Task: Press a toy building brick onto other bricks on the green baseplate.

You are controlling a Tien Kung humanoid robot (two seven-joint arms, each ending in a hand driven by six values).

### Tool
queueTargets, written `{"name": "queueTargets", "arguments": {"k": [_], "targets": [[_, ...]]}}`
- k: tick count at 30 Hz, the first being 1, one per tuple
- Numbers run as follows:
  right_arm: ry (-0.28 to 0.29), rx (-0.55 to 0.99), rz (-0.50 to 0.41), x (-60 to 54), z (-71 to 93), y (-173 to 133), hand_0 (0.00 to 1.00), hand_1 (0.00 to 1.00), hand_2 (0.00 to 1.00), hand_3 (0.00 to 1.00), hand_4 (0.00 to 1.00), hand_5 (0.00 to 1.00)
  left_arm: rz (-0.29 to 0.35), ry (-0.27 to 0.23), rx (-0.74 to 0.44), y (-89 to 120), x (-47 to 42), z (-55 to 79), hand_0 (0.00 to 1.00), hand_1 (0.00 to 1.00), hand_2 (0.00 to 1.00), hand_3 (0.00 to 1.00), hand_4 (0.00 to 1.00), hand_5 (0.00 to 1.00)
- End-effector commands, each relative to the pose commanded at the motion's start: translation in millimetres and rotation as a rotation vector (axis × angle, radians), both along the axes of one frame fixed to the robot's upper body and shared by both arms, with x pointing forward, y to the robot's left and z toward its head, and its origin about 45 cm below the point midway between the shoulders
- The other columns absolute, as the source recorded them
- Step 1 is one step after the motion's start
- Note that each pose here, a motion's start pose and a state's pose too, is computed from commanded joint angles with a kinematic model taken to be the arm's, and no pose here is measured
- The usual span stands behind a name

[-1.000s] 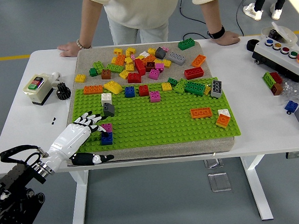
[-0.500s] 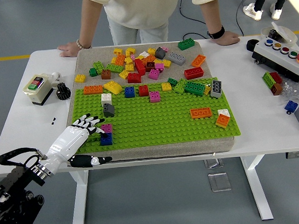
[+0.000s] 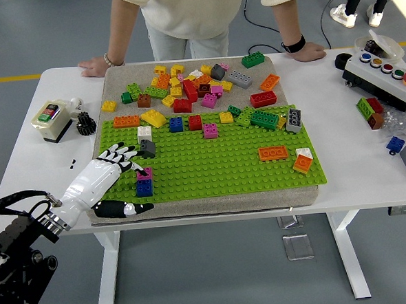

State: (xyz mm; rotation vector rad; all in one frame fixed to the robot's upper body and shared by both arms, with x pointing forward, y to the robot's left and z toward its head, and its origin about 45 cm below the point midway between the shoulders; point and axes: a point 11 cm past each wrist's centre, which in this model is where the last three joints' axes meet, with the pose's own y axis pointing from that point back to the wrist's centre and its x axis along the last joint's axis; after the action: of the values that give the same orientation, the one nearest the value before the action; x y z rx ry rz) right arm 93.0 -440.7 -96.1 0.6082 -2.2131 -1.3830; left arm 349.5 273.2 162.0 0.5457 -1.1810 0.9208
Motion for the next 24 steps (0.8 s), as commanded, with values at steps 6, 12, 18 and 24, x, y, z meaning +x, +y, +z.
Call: {"name": "queueTargets", "arguments": {"k": [6, 12, 18, 24], "targets": [[-0.002, -0.002, 0.006, 1.3, 0.1, 0, 0.735, 0.658, 0.707, 0.591, 0.916, 0.498, -0.031, -0.02, -0.007, -6, 3.1, 15.1, 0.998, 0.929, 0.879, 0.593, 0.998, 0.716], [-0.003, -0.001, 0.012, 2.8, 0.5, 0, 0.735, 0.658, 0.707, 0.591, 0.916, 0.498, -0.039, -0.006, -0.019, -5, 7.1, 21.2, 0.998, 0.897, 0.856, 0.59, 0.998, 0.711], [-0.004, 0.003, 0.024, 4.3, 1.0, 0, 0.734, 0.657, 0.707, 0.591, 0.916, 0.497, -0.05, 0.021, -0.127, -8, 12.3, 35.4, 0.998, 0.852, 0.817, 0.598, 0.998, 0.711], [-0.003, 0.005, 0.04, 5.3, 0.9, 0, 0.734, 0.657, 0.706, 0.59, 0.916, 0.498, -0.066, -0.003, -0.21, -11, 17.7, 57.0, 0.998, 0.818, 0.789, 0.608, 0.998, 0.712]]}}
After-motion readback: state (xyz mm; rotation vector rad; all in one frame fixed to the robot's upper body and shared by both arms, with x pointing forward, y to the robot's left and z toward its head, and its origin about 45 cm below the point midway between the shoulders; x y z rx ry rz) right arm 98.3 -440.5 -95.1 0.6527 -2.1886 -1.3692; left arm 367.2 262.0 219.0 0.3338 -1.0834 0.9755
